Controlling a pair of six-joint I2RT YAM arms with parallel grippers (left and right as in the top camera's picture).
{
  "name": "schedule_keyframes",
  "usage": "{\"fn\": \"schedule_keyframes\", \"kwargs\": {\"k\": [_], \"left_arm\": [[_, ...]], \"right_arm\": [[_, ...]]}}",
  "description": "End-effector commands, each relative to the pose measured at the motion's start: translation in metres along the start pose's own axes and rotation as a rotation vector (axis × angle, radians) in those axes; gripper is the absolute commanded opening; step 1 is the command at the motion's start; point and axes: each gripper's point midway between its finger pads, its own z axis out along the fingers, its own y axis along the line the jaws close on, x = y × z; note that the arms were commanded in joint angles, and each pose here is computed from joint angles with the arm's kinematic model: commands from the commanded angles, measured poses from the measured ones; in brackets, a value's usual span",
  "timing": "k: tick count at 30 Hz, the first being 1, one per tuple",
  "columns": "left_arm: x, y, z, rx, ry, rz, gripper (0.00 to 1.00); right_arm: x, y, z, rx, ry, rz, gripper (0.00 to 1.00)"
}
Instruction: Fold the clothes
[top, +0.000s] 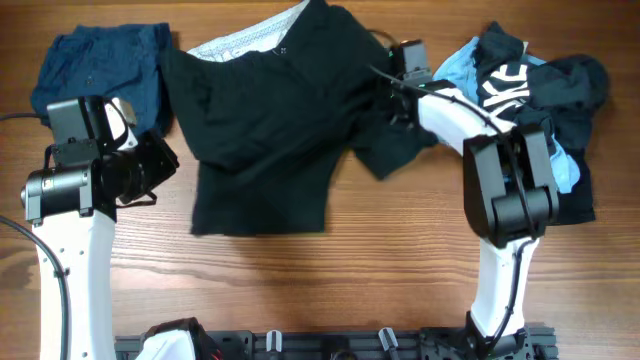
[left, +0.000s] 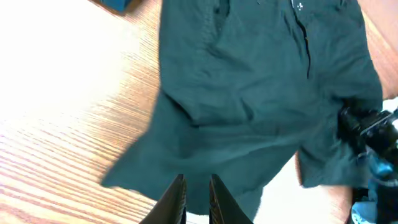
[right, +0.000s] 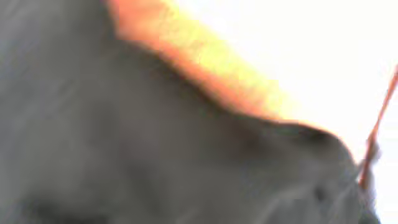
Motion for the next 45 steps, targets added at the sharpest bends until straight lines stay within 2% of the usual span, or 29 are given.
{"fn": "schedule_keyframes", "kwargs": {"k": [1,3,6,7,9,11,12,13,14,15,16,20,23,27,32,35,41,44,45], "left_arm": [[-0.004,-0.006,-0.005,0.014,-0.014,0.022,0.13],[-0.004,-0.005,-0.005,0.01,-0.016,0.022,0.13],[-0.007,-0.003,-0.003,-0.005,-0.022,0.022,0.14],[-0.008,-0.002,-0.001,-0.011,-0.024,0.021,0.14],[-0.013,-0.002,0.004,-0.009,-0.028,0.022,0.14],[-0.021,-0.004,0.012,-0.005,-0.039,0.026,0.14],[-0.028,-0.005,0.019,0.0,-0.05,0.029,0.14],[-0.036,-0.006,0.028,0.006,-0.062,0.044,0.15],[-0.047,-0.009,0.044,0.011,-0.07,0.1,0.22],[-0.054,-0.011,0.062,0.015,-0.069,0.15,0.33],[-0.06,-0.013,0.079,0.018,-0.068,0.192,0.45],[-0.084,-0.025,0.138,0.089,-0.092,0.266,0.76],[-0.105,-0.036,0.167,0.136,-0.112,0.295,0.83],[-0.13,-0.047,0.193,0.127,-0.106,0.412,0.84],[-0.15,-0.054,0.214,0.117,-0.127,0.475,0.85],[-0.137,-0.056,0.231,0.118,-0.092,0.529,0.82],[-0.113,-0.046,0.258,0.066,-0.012,0.596,0.79],[-0.105,-0.041,0.262,0.056,0.02,0.588,0.66],[-0.101,-0.036,0.263,0.045,0.043,0.582,0.37]], "right_arm": [[0.024,-0.077,0.052,0.14,0.069,0.037,0.04],[-0.015,-0.073,0.046,0.084,0.007,0.041,0.04],[-0.057,-0.049,0.025,-0.022,0.009,0.003,0.04],[-0.067,-0.041,0.013,-0.048,0.034,-0.009,0.09],[-0.079,-0.02,-0.016,-0.117,0.097,-0.043,0.63],[-0.083,0.0,-0.047,-0.194,0.166,-0.044,0.87],[-0.082,0.013,-0.069,-0.253,0.213,-0.043,0.92],[-0.077,0.031,-0.092,-0.342,0.266,-0.058,0.93],[-0.067,0.06,-0.123,-0.479,0.328,-0.099,0.94],[-0.056,0.072,-0.137,-0.515,0.371,-0.113,0.94],[-0.044,0.08,-0.148,-0.519,0.417,-0.123,0.93],[0.006,0.106,-0.171,-0.505,0.591,-0.161,0.88],[0.035,0.13,-0.181,-0.48,0.661,-0.207,0.86],[0.053,0.152,-0.175,-0.31,0.636,-0.186,0.85],[0.054,0.17,-0.184,-0.312,0.601,-0.182,0.79],[0.041,0.173,-0.209,-0.345,0.552,-0.184,0.78],[0.008,0.165,-0.294,-0.425,0.388,-0.249,0.86],[0.019,0.147,-0.322,-0.382,0.423,-0.252,0.83],[0.023,0.135,-0.327,-0.333,0.433,-0.247,0.8]]}}
